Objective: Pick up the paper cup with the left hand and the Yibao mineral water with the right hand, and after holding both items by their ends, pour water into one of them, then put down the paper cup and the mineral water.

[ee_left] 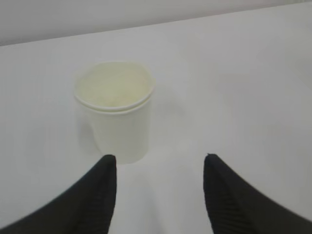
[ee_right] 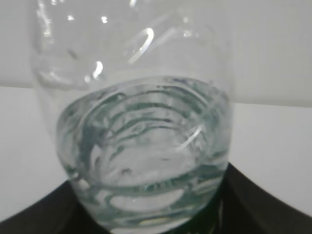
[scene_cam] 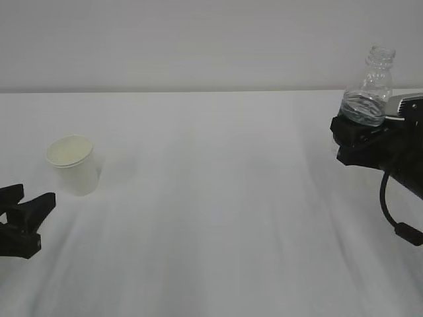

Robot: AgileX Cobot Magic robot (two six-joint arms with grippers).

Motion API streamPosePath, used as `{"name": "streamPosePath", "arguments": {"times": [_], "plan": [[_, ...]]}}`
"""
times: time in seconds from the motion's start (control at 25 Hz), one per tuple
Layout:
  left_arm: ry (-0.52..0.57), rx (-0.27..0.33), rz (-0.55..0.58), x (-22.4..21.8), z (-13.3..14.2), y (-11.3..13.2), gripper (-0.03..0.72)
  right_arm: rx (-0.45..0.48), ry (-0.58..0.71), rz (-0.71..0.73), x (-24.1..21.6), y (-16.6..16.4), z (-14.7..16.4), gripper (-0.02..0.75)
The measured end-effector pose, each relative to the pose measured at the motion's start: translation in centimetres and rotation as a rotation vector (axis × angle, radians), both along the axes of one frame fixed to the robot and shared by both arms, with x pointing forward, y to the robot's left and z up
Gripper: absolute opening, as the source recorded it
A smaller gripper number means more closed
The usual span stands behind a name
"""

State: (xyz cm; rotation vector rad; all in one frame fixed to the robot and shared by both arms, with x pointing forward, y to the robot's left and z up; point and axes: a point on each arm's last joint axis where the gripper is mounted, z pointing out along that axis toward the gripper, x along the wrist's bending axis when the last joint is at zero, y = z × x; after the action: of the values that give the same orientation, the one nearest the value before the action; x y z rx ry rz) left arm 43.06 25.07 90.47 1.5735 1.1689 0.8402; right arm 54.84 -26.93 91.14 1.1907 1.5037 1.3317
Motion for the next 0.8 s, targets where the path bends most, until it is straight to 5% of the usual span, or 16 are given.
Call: {"name": "streamPosePath", "arguments": {"times": [0.8], "plan": [[-0.02, -0.019, 0.132, 0.99, 0.32, 0.92, 0.403, 0.0, 0.0, 0.006, -0.01, 0.05, 0.0, 0.43]]}}
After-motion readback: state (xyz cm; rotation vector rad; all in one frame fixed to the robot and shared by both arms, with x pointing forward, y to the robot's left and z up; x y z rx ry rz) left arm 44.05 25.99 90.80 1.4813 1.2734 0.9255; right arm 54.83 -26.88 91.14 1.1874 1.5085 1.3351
